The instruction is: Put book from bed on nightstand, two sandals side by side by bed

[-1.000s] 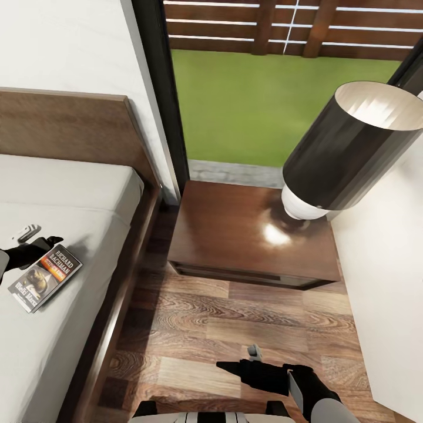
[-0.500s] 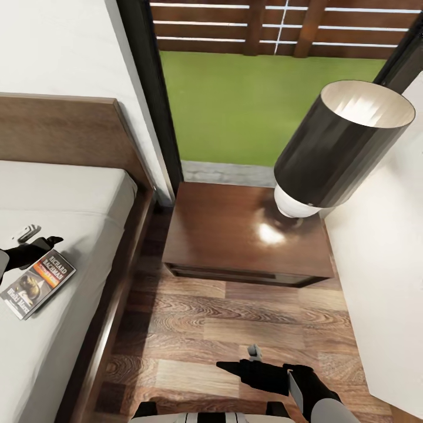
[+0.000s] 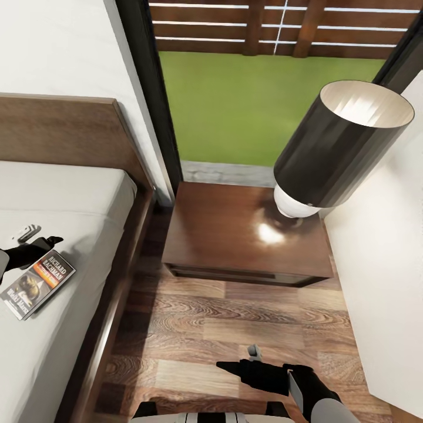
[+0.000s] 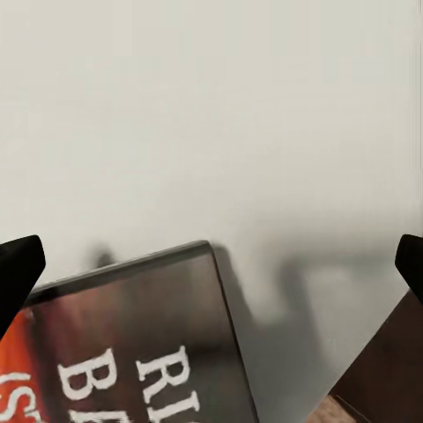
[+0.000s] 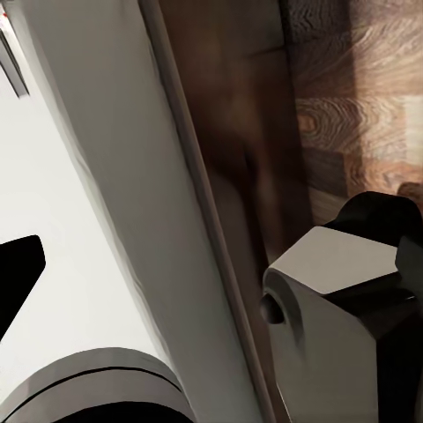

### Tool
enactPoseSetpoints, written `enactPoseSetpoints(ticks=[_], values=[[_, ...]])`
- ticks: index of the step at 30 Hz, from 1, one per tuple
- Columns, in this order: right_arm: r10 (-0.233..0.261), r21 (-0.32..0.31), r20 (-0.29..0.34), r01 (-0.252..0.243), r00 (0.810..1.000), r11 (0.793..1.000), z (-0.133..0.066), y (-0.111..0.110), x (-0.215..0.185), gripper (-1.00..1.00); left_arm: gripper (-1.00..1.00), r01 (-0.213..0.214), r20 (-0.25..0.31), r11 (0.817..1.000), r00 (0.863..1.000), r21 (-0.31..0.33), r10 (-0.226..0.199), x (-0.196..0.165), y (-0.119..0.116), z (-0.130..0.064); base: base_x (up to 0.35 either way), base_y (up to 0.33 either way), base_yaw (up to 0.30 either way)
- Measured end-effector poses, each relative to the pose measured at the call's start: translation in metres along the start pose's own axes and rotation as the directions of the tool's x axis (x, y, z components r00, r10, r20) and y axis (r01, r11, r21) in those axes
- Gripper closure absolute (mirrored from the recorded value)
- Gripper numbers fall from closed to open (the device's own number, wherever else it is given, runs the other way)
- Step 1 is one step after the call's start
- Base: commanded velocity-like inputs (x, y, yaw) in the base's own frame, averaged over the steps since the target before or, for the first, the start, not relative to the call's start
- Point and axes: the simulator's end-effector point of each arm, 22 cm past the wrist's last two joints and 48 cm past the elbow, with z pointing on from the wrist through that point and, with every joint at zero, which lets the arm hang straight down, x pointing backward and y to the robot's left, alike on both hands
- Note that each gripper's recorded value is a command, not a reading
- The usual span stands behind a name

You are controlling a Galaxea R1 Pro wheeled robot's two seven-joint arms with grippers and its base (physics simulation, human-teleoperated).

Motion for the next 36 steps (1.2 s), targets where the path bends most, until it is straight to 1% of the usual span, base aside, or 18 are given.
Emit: enactPoseSetpoints(ticks=[4,14,20,30,36], values=[[0.000,0.000,0.000,0.000,1.000,1.000,-0.0001,0.0000,0.0000,-1.00,-1.00,0.000,0.001,1.000,1.000,0.000,0.000,-0.0002,-0.0001,0.0000,0.000,0.000,-0.174],[0.000,0.000,0.000,0.000,1.000,1.000,0.0000,0.0000,0.0000,-1.00,-1.00,0.000,0.000,1.000,1.000,0.001,0.000,0.0004,-0.0007,0.0003,-0.006,0.000,-0.019],[0.000,0.000,0.000,0.000,1.000,1.000,0.0001,0.0000,-0.0003,-1.00,-1.00,0.000,0.000,1.000,1.000,0.001,0.000,0.0006,-0.0008,0.0005,-0.159,0.000,-0.001],[0.000,0.000,0.000,0.000,1.000,1.000,0.0000,0.0000,-0.0001,-1.00,-1.00,0.000,0.000,1.000,1.000,0.001,0.000,0.0006,-0.0008,0.0003,-0.015,0.000,0.000],[0.000,0.000,0.000,0.000,1.000,1.000,0.0002,-0.0001,-0.0001,-1.00,-1.00,0.000,0.000,1.000,1.000,0.001,0.000,0.0007,-0.0008,0.0007,-0.186,0.000,0.000]])
